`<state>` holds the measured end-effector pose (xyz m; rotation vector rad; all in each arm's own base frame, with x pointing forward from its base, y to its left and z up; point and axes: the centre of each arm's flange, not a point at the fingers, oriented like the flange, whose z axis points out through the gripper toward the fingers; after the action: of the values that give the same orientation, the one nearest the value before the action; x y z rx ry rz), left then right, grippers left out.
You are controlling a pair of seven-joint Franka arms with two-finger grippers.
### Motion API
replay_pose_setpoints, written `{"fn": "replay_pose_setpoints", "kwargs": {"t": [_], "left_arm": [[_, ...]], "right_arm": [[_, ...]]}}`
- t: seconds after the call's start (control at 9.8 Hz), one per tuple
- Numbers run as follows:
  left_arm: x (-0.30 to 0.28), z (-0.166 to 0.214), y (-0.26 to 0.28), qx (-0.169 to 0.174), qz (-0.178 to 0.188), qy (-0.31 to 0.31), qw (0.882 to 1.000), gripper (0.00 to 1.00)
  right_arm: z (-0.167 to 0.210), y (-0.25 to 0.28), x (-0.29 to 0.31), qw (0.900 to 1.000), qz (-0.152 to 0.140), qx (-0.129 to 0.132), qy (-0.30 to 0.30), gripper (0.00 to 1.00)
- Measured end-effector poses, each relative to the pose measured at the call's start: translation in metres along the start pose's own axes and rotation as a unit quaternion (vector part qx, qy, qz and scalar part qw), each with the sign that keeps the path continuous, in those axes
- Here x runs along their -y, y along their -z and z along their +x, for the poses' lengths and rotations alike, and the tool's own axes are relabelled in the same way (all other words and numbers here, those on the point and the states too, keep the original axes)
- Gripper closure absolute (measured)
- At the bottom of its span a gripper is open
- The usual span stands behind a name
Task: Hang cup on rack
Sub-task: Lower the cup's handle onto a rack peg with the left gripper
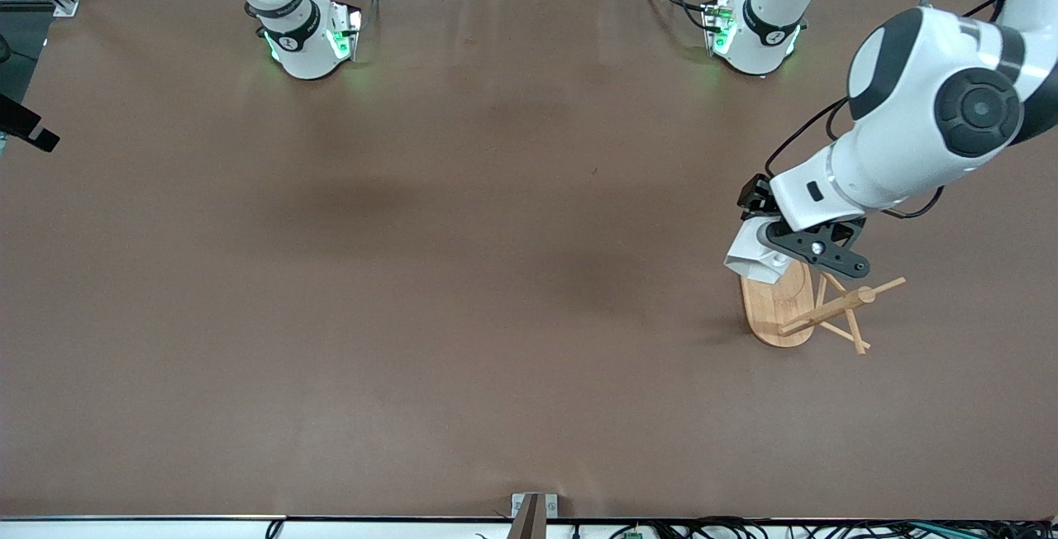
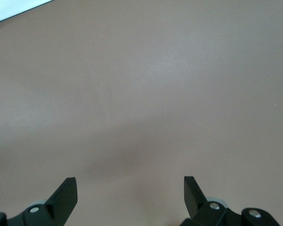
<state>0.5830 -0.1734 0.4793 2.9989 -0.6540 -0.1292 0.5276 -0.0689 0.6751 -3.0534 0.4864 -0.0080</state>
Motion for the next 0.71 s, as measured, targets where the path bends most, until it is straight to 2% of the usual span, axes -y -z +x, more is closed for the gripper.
{"fn": "replay_pose_setpoints", "kwargs": {"t": [0.31,0.71], "left_arm": [[0.017,-0.027,-0.041,-0.011,0.014,-0.028,0.999,0.24],[0.044,-0.043,-0.079,-0.013,0.016,-0.034,0.999,0.24]], "right_arm": [[0.003,-0.006,0.0,0.999,-0.017,0.003,0.035,0.0],[0.003,-0.005,0.002,0.999,-0.022,0.002,0.043,0.0]]}}
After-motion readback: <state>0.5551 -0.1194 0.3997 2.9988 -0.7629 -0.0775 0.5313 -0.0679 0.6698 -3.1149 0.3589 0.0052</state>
